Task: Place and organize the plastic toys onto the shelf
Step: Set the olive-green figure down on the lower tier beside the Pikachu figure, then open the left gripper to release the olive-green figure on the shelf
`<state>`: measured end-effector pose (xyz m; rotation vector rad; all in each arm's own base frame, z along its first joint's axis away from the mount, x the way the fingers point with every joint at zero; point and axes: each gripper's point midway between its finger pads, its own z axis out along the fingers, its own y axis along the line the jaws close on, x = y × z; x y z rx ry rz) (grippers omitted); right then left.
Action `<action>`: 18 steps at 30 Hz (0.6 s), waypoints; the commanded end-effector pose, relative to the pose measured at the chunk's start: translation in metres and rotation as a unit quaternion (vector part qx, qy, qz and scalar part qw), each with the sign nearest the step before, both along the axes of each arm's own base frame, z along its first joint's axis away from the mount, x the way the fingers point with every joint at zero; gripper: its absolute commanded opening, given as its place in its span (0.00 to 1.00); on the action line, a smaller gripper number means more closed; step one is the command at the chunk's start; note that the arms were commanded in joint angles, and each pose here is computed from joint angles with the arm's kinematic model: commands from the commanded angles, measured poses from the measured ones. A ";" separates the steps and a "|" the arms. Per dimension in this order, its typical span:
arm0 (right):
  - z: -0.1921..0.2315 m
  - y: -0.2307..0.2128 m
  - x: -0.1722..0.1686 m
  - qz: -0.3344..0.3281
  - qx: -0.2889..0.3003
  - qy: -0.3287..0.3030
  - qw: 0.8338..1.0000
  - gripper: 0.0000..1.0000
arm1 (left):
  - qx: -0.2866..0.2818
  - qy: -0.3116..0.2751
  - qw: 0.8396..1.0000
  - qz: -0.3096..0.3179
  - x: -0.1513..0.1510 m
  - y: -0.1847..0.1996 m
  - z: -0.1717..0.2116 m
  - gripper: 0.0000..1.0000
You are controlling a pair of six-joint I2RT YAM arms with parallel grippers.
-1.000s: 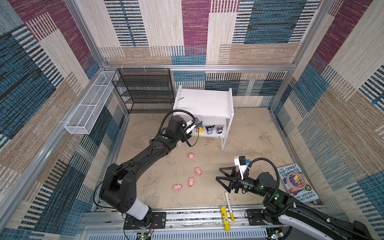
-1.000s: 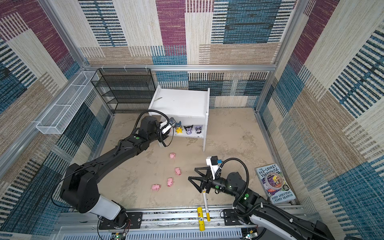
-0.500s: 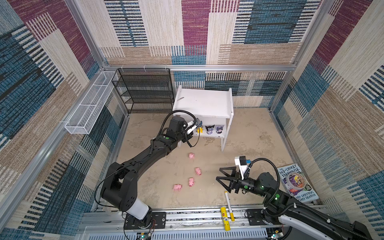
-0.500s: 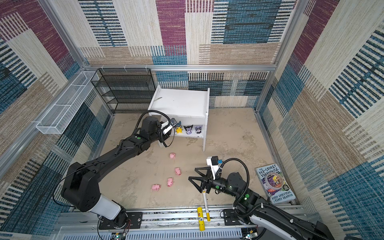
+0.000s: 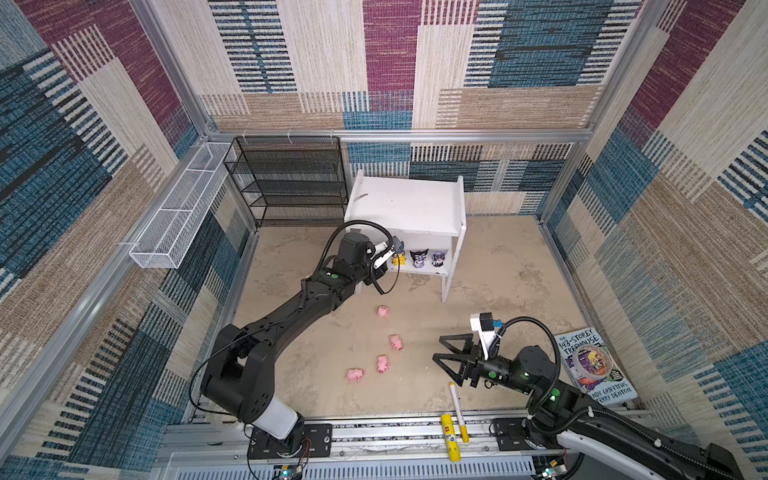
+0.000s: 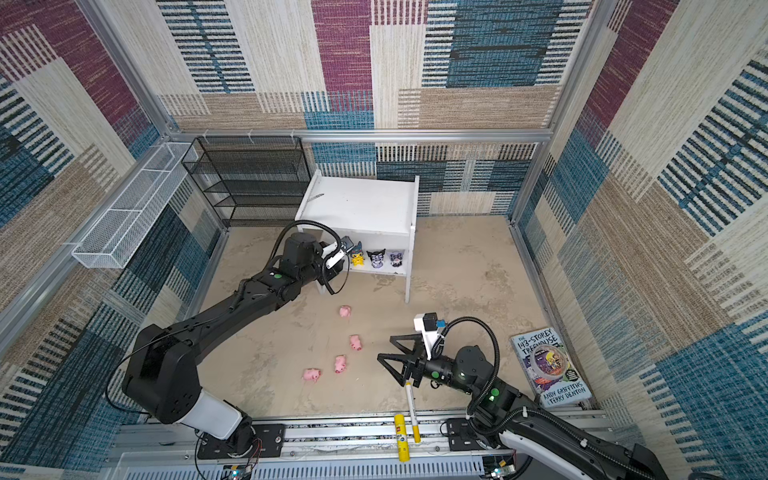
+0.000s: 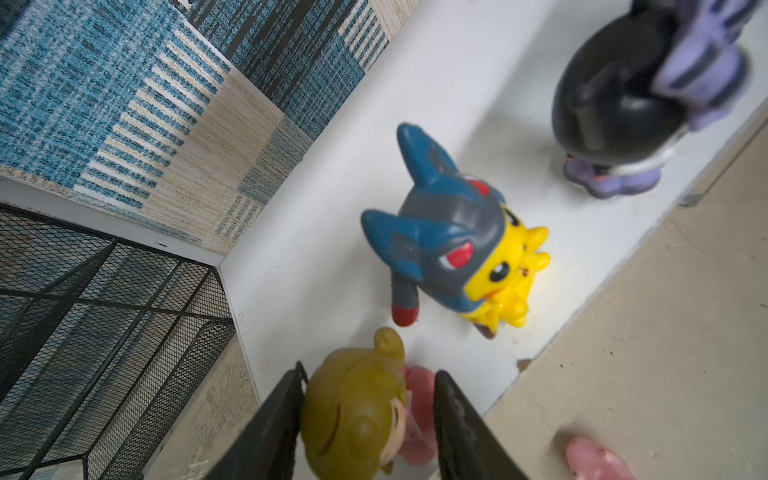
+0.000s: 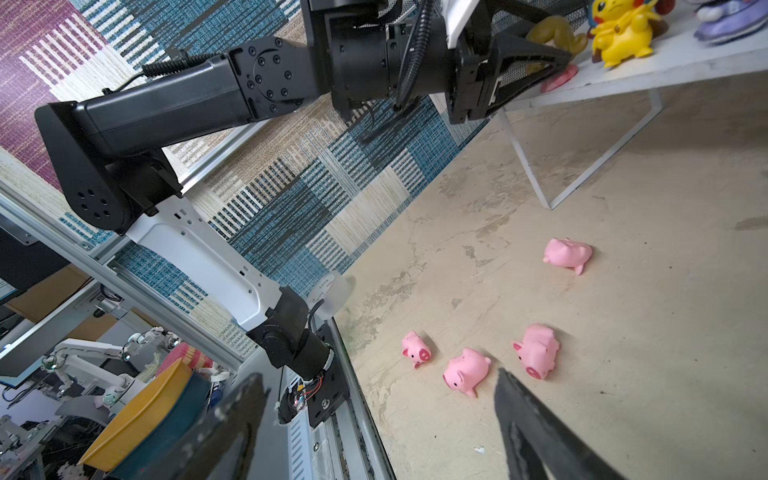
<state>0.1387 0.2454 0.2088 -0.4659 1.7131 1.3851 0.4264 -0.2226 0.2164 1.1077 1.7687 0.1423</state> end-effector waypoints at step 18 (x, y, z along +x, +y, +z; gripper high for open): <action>0.006 -0.002 0.000 -0.004 0.016 -0.004 1.000 0.87 | -0.015 -0.042 0.999 0.008 -0.012 0.004 0.031 0.57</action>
